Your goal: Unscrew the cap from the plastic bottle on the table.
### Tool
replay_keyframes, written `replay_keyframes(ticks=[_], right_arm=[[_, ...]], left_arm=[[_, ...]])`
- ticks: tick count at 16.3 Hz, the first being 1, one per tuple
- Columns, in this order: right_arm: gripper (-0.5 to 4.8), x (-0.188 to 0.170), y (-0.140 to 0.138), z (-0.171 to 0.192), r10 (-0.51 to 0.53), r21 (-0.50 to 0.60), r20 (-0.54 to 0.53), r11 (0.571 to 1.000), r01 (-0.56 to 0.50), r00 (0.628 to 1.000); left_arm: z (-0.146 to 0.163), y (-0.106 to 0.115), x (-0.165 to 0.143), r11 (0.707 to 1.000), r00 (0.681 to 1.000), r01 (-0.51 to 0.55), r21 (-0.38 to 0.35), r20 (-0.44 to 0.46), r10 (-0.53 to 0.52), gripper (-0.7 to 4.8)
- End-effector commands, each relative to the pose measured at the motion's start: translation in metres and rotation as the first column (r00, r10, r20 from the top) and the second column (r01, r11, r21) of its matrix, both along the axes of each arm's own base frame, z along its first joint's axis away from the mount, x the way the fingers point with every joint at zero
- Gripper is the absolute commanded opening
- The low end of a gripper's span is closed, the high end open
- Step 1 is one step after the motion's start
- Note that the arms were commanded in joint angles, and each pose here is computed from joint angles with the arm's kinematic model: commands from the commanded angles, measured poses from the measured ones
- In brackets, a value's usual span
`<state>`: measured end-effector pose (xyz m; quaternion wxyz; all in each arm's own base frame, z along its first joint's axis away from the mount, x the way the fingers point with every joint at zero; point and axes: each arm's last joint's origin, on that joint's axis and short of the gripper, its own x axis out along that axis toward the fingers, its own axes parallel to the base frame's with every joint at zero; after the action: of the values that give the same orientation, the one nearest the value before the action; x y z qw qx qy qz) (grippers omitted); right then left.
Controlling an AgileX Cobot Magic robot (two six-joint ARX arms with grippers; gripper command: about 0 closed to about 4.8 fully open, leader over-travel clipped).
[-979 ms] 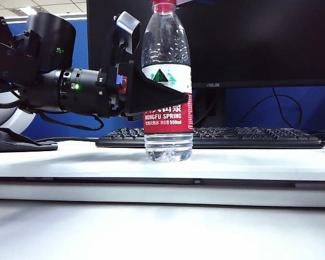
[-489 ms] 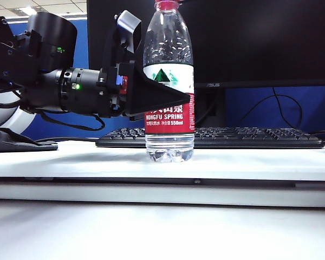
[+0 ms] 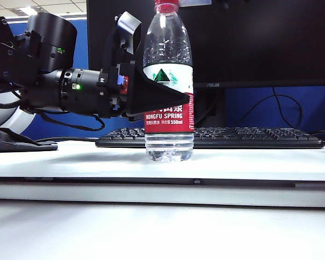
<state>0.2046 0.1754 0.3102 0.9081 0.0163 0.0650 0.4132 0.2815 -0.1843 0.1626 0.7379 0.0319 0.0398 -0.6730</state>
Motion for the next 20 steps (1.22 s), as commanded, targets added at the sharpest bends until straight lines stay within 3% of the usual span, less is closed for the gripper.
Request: replay_keyframes(ticks=[1,4,9,11,14,20], right_arm=[[1.37,0.009,-0.016,-0.008,0.202,-0.011,-0.079,0.979,-0.203,0.976],[1.37,0.014,-0.026,-0.007,0.32,0.016,-0.08,0.947,-0.32,0.944],[1.37,0.012,-0.025,-0.008,0.411,0.038,-0.086,0.912,-0.41,0.907],[1.4,0.014,-0.025,-0.007,0.385,0.037,-0.075,0.923,-0.384,0.92],[2.22,0.016,-0.026,-0.001,0.307,0.075,-0.054,0.95,-0.303,0.95],[2.89,0.004,-0.033,0.016,0.188,0.126,-0.025,0.975,-0.183,0.982]], left_arm=[[-0.007,0.001,-0.001,1.0,0.999,0.004,0.029,-0.053,-0.002,2.99],[-0.007,0.001,-0.001,1.0,0.999,0.004,0.029,-0.052,-0.002,2.99],[-0.007,0.001,-0.001,1.0,0.999,0.004,0.029,-0.052,-0.002,2.99],[-0.007,0.001,-0.001,1.0,0.999,0.003,0.029,-0.052,-0.002,2.99],[-0.007,0.001,-0.001,1.0,0.999,0.003,0.029,-0.053,-0.002,2.99],[-0.007,0.001,-0.001,1.0,0.999,0.0,0.029,-0.05,0.002,2.99]])
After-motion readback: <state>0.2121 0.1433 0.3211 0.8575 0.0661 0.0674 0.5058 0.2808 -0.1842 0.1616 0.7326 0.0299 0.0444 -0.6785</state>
